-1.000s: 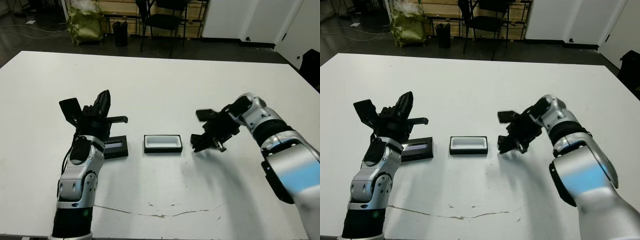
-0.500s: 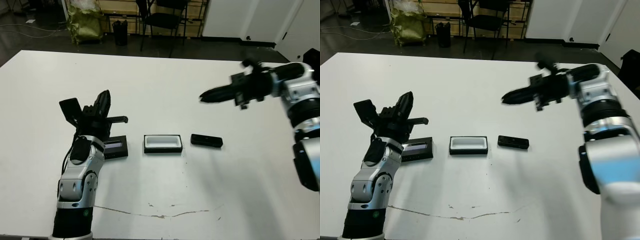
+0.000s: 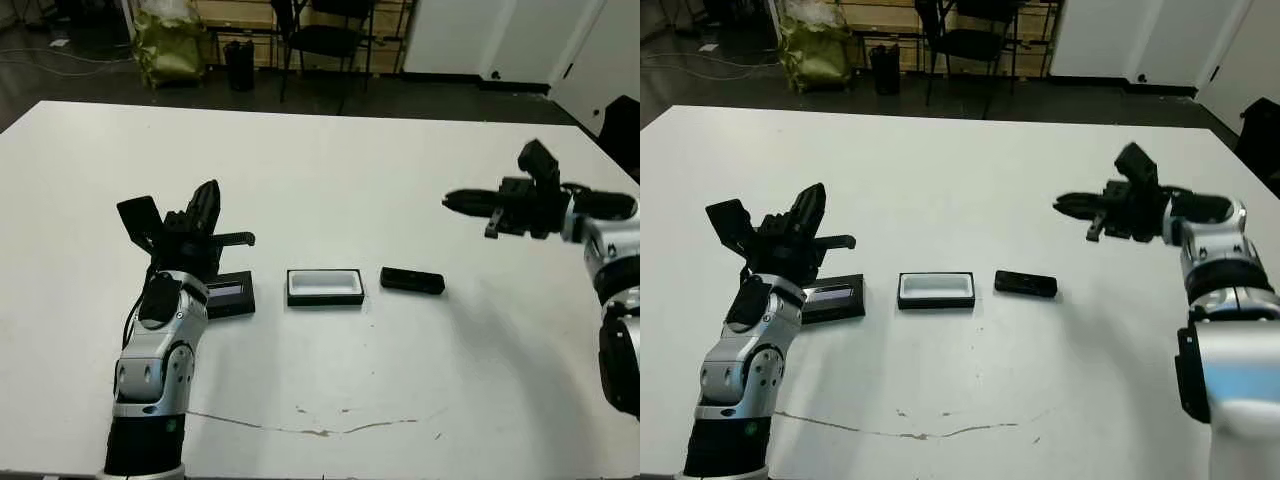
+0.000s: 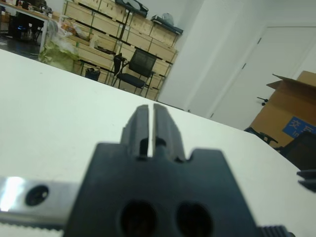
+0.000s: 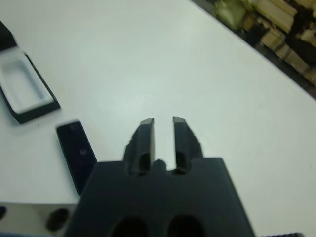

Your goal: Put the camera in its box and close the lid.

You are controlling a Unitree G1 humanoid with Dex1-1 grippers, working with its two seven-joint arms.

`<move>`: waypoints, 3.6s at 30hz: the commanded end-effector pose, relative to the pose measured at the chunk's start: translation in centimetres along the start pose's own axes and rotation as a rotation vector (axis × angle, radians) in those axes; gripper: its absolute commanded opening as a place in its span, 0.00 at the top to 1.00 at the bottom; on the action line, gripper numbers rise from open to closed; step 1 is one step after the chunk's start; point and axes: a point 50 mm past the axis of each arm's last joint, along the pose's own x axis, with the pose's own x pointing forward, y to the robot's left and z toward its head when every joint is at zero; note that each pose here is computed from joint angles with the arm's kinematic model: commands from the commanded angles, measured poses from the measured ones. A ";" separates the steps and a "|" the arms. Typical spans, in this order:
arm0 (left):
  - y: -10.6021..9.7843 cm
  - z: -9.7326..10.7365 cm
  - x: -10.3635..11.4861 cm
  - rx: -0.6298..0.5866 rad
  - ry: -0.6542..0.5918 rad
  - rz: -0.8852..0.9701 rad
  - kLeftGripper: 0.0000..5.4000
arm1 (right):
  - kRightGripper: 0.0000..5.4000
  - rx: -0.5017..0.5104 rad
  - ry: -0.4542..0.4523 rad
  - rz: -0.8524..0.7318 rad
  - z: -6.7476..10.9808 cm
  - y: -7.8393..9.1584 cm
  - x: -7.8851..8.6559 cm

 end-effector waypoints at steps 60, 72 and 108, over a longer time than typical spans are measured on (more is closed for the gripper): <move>1.7 0.0 0.1 0.026 0.043 -0.015 1.00 | 0.07 0.186 0.061 0.524 -3.9 5.4 1.6; 1.7 0.1 0.0 0.031 0.043 -0.018 1.00 | 0.58 0.209 0.021 0.495 -3.9 5.5 1.8; 1.6 0.0 0.1 0.030 0.045 -0.016 1.00 | 0.98 0.268 -0.131 0.516 -3.1 5.2 1.5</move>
